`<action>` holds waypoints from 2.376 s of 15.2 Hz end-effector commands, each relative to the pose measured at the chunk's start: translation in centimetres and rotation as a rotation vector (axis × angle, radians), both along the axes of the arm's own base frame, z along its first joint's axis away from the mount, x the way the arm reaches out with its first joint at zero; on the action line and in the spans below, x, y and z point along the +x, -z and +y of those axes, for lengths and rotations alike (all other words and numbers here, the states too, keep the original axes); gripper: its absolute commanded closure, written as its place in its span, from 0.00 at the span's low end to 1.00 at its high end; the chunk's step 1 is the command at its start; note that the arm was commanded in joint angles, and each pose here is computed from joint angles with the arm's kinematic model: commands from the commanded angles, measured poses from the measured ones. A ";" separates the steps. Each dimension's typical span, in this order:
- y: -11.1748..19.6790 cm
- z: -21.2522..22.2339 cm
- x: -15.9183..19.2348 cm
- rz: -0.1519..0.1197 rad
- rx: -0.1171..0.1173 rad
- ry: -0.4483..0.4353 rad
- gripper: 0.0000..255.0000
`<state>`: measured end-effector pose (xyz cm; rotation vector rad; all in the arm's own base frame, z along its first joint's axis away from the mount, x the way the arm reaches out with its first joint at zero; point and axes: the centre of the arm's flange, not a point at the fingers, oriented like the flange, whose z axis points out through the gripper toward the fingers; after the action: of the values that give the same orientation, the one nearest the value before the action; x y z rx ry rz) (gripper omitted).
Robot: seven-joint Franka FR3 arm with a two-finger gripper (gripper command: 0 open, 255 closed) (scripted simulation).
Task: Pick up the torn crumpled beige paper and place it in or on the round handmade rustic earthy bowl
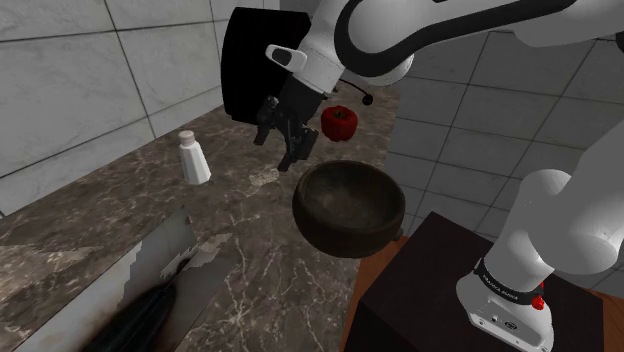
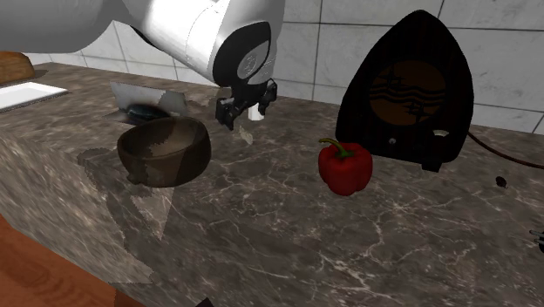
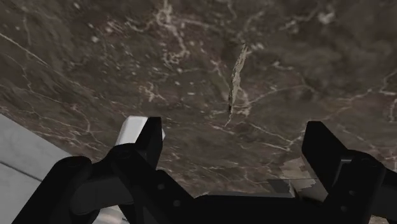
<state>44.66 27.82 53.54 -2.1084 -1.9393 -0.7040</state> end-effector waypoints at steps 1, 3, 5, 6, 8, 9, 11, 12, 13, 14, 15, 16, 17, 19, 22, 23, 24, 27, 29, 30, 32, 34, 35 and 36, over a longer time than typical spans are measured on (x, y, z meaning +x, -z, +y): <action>0.1 -1.2 0.0 0.018 -0.005 -0.004 0.00; 1.1 -0.7 0.2 0.018 -0.005 -0.004 0.00; 2.0 -0.3 0.4 0.018 -0.005 -0.004 0.00; 2.4 0.0 0.5 0.018 -0.005 -0.004 0.00; 3.6 0.6 0.7 0.018 -0.005 -0.004 0.00; 3.6 0.6 0.7 0.018 -0.005 -0.004 0.00; 3.6 0.6 0.7 0.018 -0.005 -0.004 0.00; 3.6 0.6 0.7 0.018 -0.005 -0.004 0.00; 3.6 0.6 0.7 0.018 -0.005 -0.004 0.00; 3.6 0.6 0.7 0.018 -0.005 -0.004 0.00; 3.6 0.6 0.7 0.018 -0.005 -0.004 0.00; 3.6 0.6 0.7 0.019 -0.005 -0.004 0.00; 3.6 0.6 0.7 0.019 -0.005 -0.004 1.00; 3.6 0.6 0.7 0.019 -0.005 -0.004 1.00; 3.6 0.6 0.7 0.019 -0.005 -0.004 1.00; 3.6 0.6 0.7 0.019 -0.005 -0.004 1.00; 3.6 0.6 0.7 0.019 -0.005 -0.004 1.00; 3.1 0.6 0.7 0.018 -0.005 -0.004 1.00; 2.0 0.6 0.7 0.018 -0.005 -0.004 1.00; 1.5 0.6 0.7 0.018 -0.005 -0.004 1.00; 0.5 0.6 0.7 0.018 -0.005 -0.004 1.00; -0.6 0.6 0.7 0.018 -0.005 -0.004 1.00; -1.1 0.6 0.7 0.018 -0.005 -0.004 1.00; -1.6 0.6 0.7 0.018 -0.005 -0.004 1.00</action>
<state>45.48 28.44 54.66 -2.1059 -1.9366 -0.6781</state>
